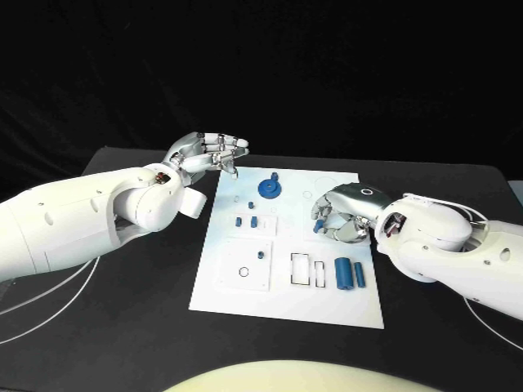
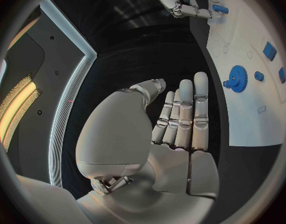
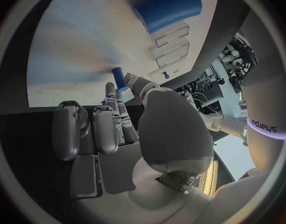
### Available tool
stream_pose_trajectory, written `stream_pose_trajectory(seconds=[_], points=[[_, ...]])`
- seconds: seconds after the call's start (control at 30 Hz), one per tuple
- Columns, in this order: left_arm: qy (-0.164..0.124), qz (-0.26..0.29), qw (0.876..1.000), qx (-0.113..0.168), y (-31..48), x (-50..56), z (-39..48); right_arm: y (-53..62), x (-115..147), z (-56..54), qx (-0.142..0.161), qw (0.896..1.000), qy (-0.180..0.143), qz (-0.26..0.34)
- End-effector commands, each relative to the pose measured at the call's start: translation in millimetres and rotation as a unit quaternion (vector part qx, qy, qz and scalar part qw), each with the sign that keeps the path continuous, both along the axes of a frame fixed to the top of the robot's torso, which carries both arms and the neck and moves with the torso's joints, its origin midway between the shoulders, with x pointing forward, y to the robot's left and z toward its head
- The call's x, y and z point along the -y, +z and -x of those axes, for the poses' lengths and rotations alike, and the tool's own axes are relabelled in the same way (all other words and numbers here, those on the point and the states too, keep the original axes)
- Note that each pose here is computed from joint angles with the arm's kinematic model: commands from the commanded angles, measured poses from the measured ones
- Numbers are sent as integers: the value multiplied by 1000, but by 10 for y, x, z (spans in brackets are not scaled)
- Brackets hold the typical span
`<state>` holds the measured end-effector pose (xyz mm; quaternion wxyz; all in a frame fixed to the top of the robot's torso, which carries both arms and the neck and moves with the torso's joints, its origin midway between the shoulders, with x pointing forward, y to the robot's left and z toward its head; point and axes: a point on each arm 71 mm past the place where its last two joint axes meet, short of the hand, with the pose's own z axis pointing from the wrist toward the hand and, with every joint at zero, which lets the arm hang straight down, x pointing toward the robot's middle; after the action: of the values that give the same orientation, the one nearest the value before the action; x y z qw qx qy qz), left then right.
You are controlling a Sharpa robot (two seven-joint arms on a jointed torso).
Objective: Assemble the parts on the task board
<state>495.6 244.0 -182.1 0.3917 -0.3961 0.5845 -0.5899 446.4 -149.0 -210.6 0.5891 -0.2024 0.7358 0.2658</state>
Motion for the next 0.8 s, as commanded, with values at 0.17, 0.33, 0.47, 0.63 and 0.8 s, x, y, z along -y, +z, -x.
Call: stream_pose_trajectory(seconds=[0.17, 0.33, 0.47, 0.63, 0.8], points=[[-9, 6, 1000, 2, 11, 26, 5, -43, -20, -13, -7, 1000, 5, 7], [-9, 6, 1000, 1, 10, 22, 4, -51, -14, -26, -4, 1000, 2, 10], [-8, 5, 1000, 1, 9, 19, 4, -51, -19, -29, -1, 1000, 1, 10], [-8, 5, 1000, 1, 9, 22, 4, -42, -30, -28, 7, 1000, 0, 5], [-8, 5, 1000, 1, 8, 17, 2, -3, -38, -8, 23, 1000, 0, -13]])
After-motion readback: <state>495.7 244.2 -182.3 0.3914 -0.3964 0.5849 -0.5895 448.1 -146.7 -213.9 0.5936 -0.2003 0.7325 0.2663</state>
